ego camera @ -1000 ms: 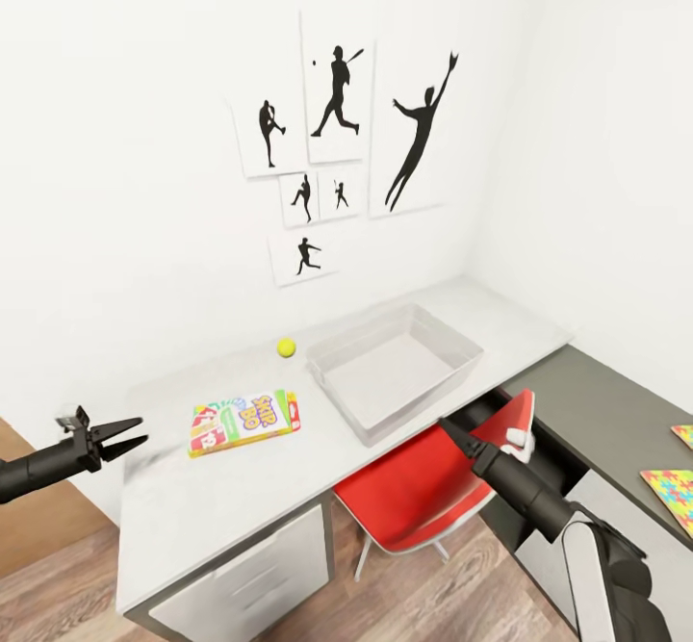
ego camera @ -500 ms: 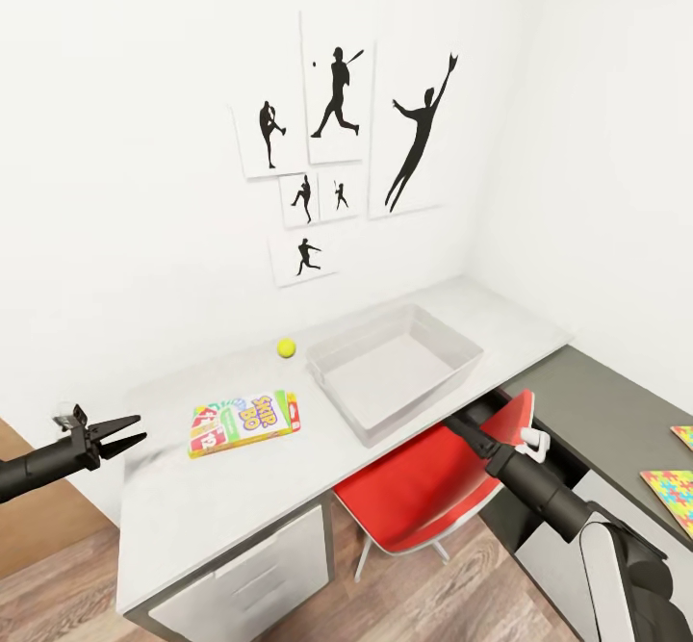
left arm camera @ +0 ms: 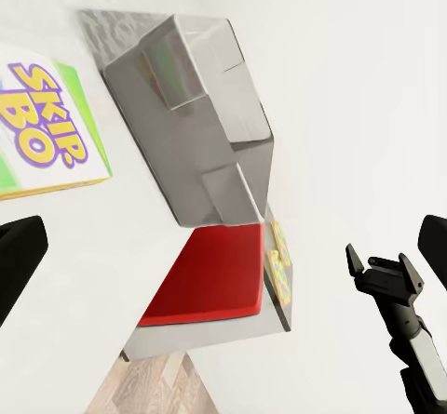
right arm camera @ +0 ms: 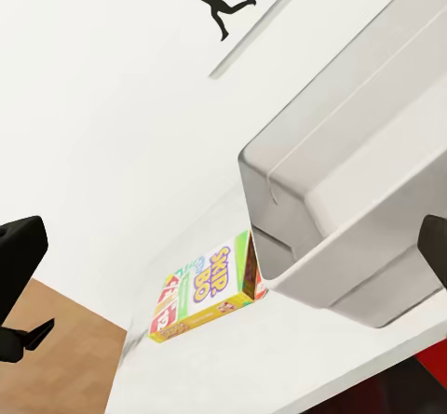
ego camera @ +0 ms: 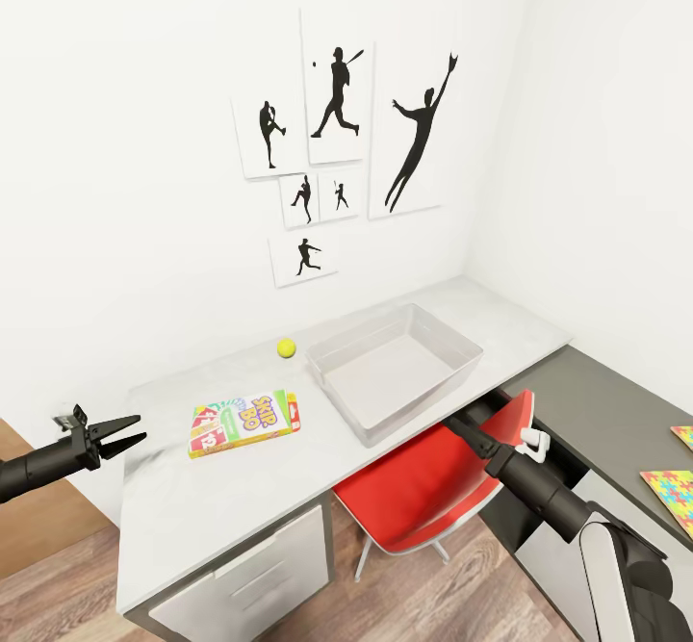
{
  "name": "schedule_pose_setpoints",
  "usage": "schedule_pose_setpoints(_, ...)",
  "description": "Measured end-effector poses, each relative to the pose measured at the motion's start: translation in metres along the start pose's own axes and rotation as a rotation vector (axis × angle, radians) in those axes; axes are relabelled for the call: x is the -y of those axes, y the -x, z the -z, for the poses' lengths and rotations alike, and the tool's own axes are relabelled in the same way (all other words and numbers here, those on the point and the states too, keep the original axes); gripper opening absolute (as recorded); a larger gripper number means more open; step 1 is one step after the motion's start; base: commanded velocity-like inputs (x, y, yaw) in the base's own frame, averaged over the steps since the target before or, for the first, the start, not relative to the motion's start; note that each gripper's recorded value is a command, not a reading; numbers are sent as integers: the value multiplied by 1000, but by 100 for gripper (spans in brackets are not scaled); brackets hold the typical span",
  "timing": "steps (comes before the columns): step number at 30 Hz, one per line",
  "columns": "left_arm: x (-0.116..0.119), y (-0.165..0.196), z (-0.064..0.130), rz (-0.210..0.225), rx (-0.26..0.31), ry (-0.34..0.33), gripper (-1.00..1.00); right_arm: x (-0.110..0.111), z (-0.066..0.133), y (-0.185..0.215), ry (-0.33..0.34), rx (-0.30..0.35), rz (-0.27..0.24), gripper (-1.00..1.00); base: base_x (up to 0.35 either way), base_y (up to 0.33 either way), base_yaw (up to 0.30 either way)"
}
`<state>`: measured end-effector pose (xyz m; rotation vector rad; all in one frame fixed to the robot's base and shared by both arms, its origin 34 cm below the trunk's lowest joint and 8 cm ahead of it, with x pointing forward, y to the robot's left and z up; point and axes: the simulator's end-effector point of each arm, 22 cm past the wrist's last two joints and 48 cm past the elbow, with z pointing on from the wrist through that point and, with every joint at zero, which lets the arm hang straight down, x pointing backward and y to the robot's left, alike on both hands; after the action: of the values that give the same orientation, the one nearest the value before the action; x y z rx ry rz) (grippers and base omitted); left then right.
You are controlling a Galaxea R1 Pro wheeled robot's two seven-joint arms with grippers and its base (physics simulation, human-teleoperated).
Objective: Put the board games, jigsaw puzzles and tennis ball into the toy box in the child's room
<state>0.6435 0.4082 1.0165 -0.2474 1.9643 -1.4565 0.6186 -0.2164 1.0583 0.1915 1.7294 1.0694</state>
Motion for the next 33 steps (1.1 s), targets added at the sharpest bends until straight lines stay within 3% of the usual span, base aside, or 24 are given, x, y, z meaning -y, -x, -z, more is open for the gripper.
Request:
schedule_pose_setpoints(17, 6, 3, 1, -10, 5, -6, 100, -6, 1, 4, 14, 10, 9, 100, -3, 0, -34)
schedule_pose_setpoints(33, 18, 8, 5, -31, 15, -17, 100, -20, 3, 13, 47, 26, 27, 100, -125, 0, -58)
